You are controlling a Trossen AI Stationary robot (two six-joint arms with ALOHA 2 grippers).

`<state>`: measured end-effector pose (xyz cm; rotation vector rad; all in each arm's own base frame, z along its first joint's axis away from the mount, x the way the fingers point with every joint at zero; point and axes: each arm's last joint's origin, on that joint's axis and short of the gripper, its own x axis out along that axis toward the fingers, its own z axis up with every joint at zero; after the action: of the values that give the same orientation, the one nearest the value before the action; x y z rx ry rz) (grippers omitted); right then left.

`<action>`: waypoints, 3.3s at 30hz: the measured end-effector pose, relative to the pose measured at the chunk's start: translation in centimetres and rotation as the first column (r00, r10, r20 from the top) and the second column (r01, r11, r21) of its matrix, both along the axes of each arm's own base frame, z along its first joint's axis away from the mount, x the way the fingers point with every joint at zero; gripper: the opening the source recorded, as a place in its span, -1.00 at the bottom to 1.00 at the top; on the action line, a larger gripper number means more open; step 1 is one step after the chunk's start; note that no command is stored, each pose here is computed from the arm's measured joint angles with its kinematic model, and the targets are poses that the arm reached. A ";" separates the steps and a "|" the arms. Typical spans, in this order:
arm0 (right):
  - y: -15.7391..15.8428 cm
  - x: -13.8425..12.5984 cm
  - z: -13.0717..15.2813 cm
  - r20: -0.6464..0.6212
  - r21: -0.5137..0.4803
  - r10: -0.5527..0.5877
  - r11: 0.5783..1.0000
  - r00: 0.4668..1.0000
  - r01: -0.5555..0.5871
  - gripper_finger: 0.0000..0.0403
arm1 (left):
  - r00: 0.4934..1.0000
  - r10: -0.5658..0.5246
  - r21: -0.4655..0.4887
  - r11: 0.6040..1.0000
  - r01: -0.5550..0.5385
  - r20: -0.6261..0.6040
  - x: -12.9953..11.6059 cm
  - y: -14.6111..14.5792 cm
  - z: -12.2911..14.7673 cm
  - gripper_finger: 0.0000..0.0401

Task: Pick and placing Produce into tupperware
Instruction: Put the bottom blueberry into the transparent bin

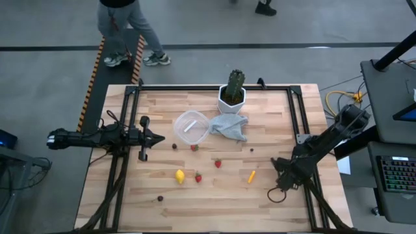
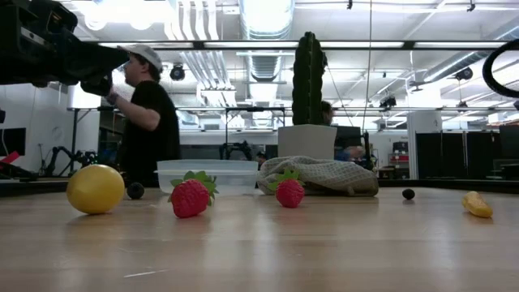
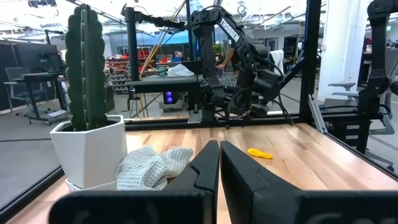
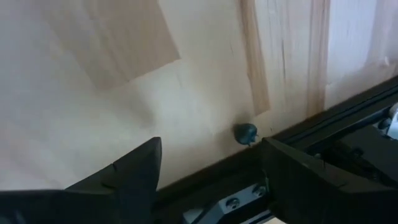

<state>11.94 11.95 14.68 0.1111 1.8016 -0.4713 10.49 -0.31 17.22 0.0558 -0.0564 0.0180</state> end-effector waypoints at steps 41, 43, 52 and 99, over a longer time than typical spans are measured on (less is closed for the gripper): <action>0.4 0.3 -2.7 -0.152 -0.133 -0.007 0.991 0.988 -0.014 0.01 | 1.000 0.000 0.000 1.000 0.000 0.000 0.0 0.0 0.0 -1.00; 0.4 0.3 -2.9 -0.161 -0.141 -0.008 0.990 0.987 -0.015 0.01 | 1.000 0.000 0.000 1.000 0.000 -0.001 0.0 0.0 0.0 -1.00; 0.4 0.4 -3.0 -0.149 -0.164 -0.025 0.986 0.988 0.000 -0.04 | 1.000 0.000 0.000 1.000 0.000 -0.001 0.0 0.0 0.0 -1.00; 0.2 0.5 -3.1 -0.120 -0.166 -0.006 0.986 0.993 -0.014 -0.73 | 1.000 0.000 0.000 1.000 0.000 -0.001 0.0 0.0 0.0 -1.00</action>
<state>12.46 12.13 11.61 -0.0377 1.8715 -0.6356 10.49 -0.31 17.21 0.0558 -0.0554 0.0183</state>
